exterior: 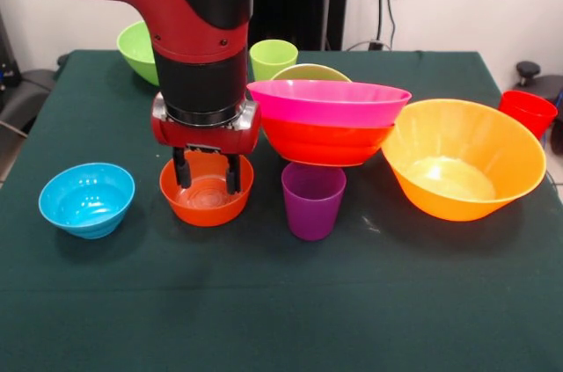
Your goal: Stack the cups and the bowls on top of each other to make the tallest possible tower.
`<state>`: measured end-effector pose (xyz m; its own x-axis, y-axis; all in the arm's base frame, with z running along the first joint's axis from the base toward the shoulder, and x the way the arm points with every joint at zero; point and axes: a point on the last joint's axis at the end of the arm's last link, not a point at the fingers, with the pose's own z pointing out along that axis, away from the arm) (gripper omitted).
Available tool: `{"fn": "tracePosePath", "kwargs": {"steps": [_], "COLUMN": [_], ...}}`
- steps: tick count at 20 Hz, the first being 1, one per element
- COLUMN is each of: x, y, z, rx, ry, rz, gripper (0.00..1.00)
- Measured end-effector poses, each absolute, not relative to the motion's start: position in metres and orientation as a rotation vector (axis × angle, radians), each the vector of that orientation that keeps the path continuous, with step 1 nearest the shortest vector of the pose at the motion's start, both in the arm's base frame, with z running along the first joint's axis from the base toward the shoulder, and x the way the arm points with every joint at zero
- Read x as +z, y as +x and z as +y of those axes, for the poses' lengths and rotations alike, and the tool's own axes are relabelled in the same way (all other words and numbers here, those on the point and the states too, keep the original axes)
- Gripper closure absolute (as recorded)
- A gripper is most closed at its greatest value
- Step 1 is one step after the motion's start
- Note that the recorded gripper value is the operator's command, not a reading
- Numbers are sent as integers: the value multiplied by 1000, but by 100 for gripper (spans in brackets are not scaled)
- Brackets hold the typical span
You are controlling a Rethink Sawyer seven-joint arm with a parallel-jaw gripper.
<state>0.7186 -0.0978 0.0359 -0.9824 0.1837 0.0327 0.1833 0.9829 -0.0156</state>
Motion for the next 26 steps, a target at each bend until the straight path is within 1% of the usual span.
{"fn": "tracePosePath", "kwargs": {"steps": [10, 26], "x": [32, -6], "y": [726, 724], "z": [-88, -80], "rx": [-24, -74], "ry": [-278, -286], "rz": [-3106, -3117], "gripper": [0, 0]}}
